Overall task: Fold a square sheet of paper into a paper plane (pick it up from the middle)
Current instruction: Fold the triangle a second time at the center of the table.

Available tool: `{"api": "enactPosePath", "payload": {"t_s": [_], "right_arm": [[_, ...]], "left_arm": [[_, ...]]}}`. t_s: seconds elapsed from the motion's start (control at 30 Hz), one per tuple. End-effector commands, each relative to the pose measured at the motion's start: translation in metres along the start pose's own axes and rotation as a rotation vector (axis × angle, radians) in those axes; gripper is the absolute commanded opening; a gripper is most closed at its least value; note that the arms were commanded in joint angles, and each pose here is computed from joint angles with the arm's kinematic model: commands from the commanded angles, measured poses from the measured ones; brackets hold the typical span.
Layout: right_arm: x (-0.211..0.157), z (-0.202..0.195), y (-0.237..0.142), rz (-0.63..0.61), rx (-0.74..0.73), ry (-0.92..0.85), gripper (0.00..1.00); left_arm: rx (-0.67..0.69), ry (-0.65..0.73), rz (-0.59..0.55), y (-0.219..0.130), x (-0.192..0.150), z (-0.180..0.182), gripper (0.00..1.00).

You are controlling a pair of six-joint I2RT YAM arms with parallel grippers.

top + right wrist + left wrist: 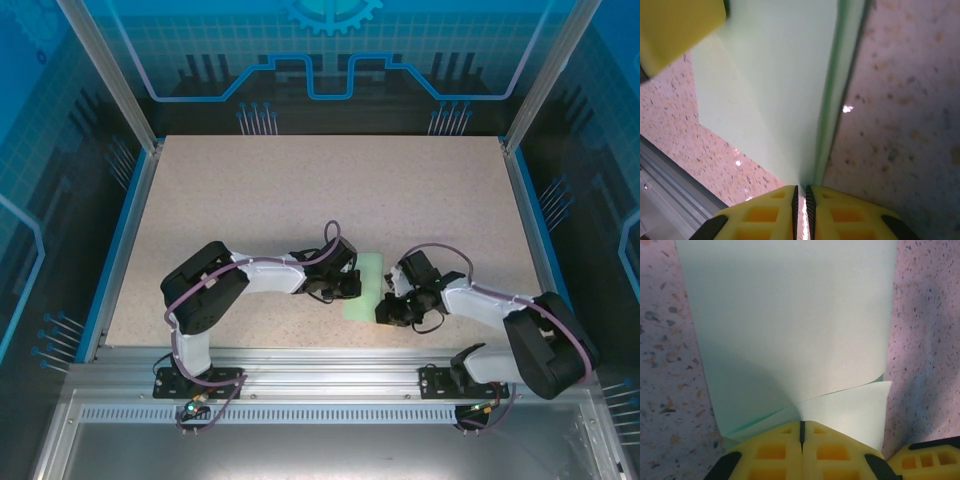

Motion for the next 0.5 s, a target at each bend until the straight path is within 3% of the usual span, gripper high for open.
{"api": "enactPosePath", "payload": {"t_s": [0.0, 0.2, 0.4, 0.47], "right_arm": [[-0.043, -0.025, -0.001, 0.124, -0.072, 0.128, 0.18], [-0.043, -0.024, -0.008, 0.069, -0.071, 0.147, 0.15], [0.004, 0.022, -0.05, -0.136, 0.031, 0.007, 0.2], [0.017, 0.036, -0.053, -0.153, 0.075, -0.009, 0.21]], "left_arm": [[0.175, -0.051, 0.044, 0.015, -0.018, 0.049, 0.03], [0.154, -0.046, 0.044, 0.014, -0.018, 0.045, 0.03], [0.125, -0.042, 0.05, 0.015, -0.017, 0.038, 0.03], [0.121, -0.041, 0.05, 0.016, -0.016, 0.037, 0.03]]}}
Point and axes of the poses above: each hand's point on the last joint's axis, 136 mm out from that joint toward the fingers, its own y axis out along the fingers, its own z axis along the line the jaws close on, x = y × z, the point moved 2 cm from there along -y, back along the fingers, and after that the axes turned 5 degrees about -y, right-handed, at the moved point
